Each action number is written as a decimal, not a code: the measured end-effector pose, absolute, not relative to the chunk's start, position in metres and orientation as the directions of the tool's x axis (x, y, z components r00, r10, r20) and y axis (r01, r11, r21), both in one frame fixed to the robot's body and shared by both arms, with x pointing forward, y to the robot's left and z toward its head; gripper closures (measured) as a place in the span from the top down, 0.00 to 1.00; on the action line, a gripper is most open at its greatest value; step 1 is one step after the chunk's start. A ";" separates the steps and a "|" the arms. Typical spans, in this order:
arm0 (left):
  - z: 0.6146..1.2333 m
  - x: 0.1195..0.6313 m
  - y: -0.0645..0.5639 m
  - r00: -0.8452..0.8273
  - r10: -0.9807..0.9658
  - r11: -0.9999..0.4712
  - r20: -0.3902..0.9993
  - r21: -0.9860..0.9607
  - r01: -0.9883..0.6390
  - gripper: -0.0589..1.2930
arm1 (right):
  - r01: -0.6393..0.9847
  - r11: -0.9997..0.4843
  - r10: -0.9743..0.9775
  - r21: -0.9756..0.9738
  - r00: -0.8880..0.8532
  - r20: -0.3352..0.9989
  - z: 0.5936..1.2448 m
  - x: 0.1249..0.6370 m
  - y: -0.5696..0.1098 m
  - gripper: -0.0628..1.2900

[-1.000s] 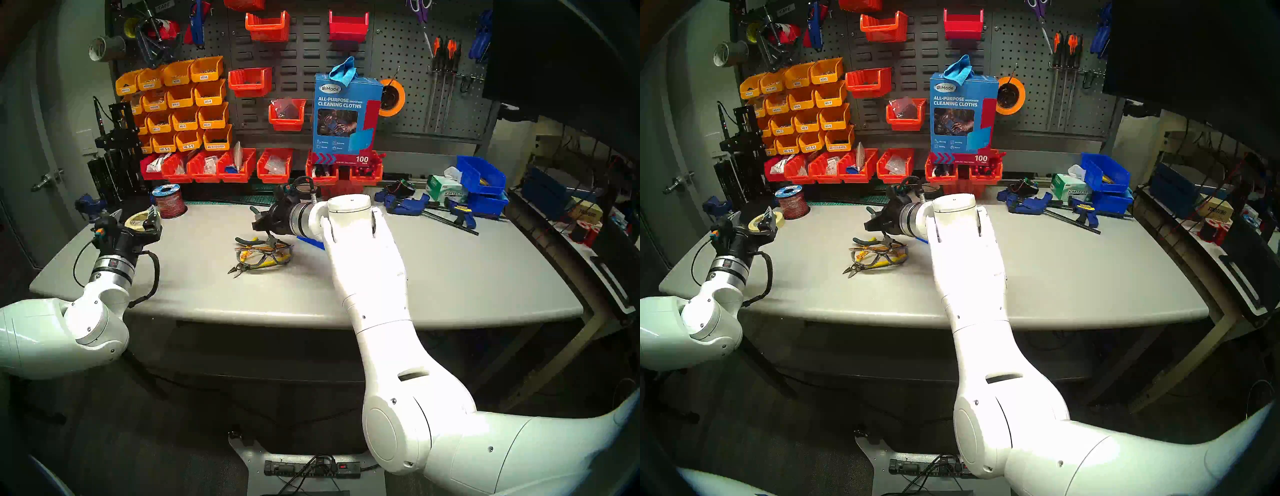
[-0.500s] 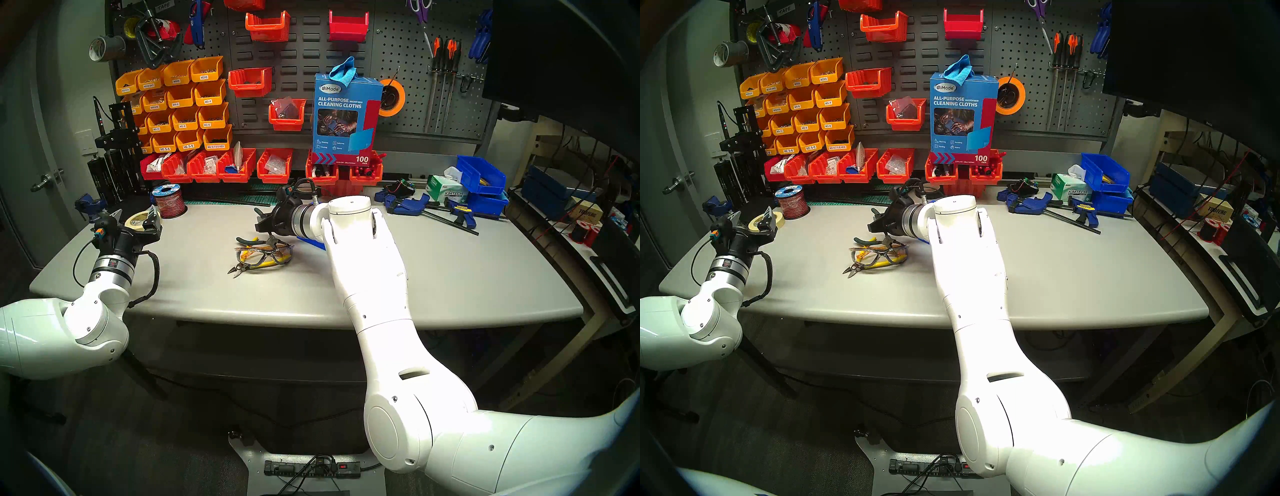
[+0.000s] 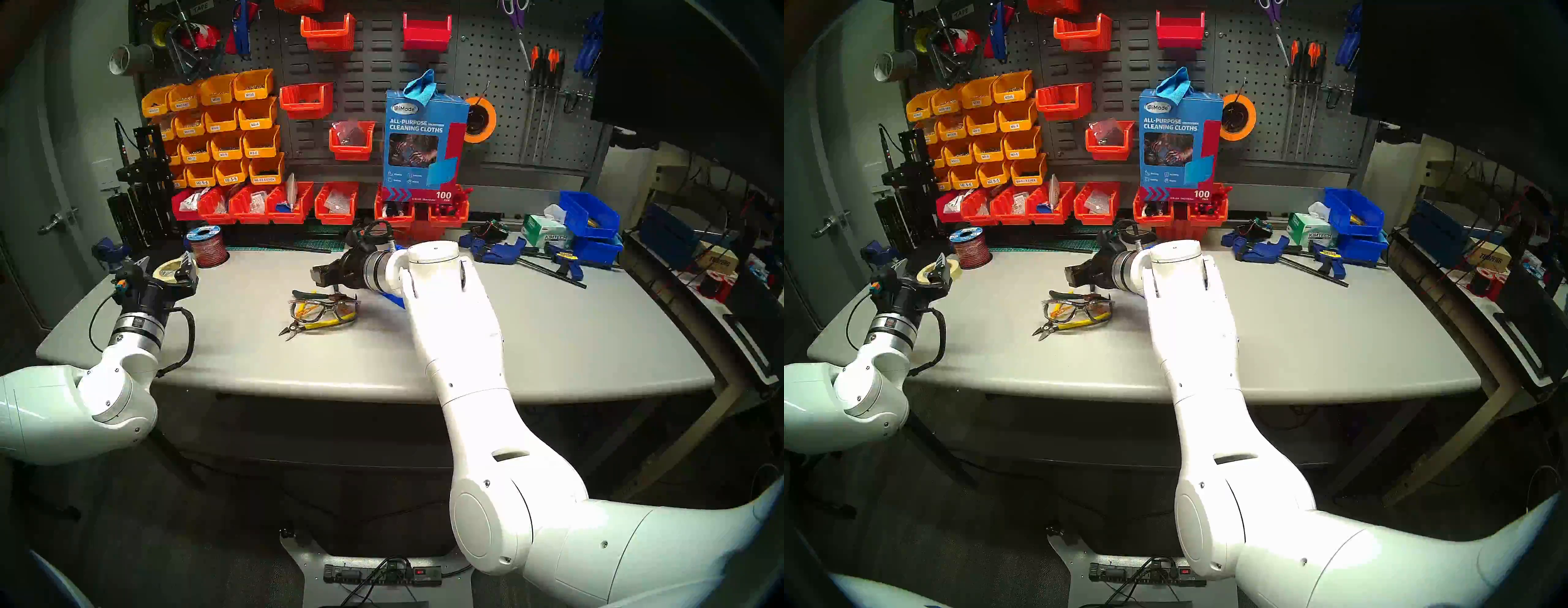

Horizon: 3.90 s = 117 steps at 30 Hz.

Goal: Take out tools from the storage box

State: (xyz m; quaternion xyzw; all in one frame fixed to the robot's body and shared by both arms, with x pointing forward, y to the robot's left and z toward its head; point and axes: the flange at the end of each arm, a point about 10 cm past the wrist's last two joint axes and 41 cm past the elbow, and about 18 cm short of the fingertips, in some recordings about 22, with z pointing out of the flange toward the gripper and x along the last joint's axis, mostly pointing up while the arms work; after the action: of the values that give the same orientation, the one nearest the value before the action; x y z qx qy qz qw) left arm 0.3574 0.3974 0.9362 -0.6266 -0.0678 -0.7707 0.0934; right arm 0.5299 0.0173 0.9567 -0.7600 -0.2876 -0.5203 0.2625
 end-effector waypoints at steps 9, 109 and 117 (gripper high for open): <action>0.938 0.358 0.397 -0.203 -0.058 -0.973 0.977 -0.010 0.229 0.94 | 0.718 -0.688 0.137 -0.102 0.267 0.954 0.962 0.532 0.014 0.92; 0.942 0.359 0.398 -0.206 -0.055 -0.974 0.977 -0.007 0.228 0.94 | 0.789 -0.434 0.479 0.435 -0.206 0.853 1.018 0.532 -0.189 0.94; 0.943 0.359 0.398 -0.207 -0.055 -0.974 0.977 -0.007 0.228 0.94 | 0.791 -0.267 0.596 0.550 -0.313 0.740 1.014 0.545 -0.177 0.94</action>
State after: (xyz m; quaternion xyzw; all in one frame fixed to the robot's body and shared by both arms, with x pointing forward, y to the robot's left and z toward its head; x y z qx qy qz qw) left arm 0.3587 0.3977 0.9425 -0.6230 -0.0694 -0.7737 0.0915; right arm 0.5448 -0.1765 1.0136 -0.5791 -0.5987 -0.5461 0.0895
